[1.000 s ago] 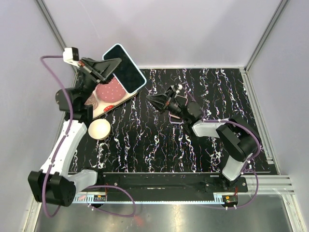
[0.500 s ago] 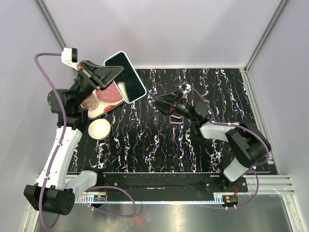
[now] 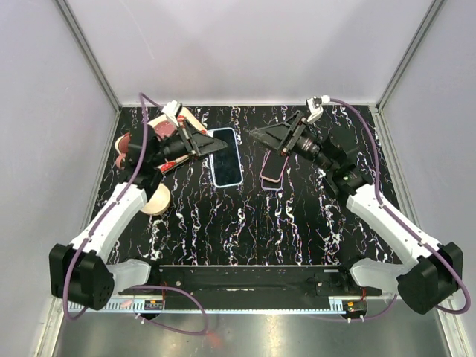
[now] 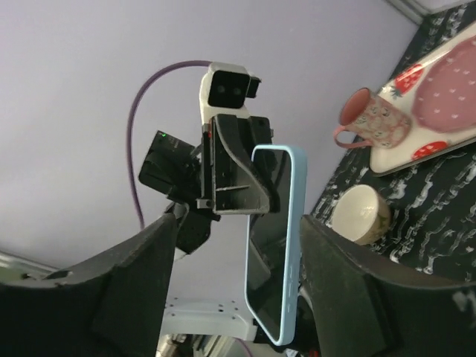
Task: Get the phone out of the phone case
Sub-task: Remove the phone case from the phone.
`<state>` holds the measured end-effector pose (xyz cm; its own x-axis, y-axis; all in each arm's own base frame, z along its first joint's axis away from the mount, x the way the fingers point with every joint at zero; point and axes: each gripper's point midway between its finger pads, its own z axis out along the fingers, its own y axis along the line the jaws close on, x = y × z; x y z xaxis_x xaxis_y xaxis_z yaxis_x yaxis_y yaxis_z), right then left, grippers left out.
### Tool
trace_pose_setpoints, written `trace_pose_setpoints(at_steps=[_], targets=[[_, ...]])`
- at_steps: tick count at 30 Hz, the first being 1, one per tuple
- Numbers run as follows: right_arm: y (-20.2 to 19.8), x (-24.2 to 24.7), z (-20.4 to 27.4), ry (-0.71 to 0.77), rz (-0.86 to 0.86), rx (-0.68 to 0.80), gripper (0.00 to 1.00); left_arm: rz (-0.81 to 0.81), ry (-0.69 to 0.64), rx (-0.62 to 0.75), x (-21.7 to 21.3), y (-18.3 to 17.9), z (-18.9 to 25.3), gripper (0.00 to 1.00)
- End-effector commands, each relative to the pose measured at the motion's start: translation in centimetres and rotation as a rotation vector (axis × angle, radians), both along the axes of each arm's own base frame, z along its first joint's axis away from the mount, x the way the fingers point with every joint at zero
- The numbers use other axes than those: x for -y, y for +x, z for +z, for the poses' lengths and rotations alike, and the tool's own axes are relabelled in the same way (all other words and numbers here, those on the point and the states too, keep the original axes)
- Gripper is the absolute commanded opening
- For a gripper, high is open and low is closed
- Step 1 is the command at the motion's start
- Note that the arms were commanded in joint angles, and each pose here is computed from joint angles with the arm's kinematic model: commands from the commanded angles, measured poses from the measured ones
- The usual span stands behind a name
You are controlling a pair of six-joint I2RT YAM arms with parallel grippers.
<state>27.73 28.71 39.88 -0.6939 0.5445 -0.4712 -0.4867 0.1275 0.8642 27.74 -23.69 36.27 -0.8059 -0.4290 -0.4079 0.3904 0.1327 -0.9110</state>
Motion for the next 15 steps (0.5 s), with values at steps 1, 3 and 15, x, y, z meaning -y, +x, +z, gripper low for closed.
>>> trace_pose_setpoints(at_steps=[1, 3, 15], targets=[[1.7, 0.5, -3.5, -0.161, -0.076, -0.025, 0.75, -0.134, 0.035, 0.139, 1.2, -2.2, 0.4, 0.00], [2.0, 0.0, -3.4, -0.160, -0.053, -0.026, 0.79, -0.165, 0.025, 0.133, 1.4, -2.5, -0.1, 0.00], [2.2, -2.3, -1.5, 0.080, 0.149, 0.001, 0.72, -0.239, -0.002, 0.170, 2.0, -3.0, -0.1, 0.00]])
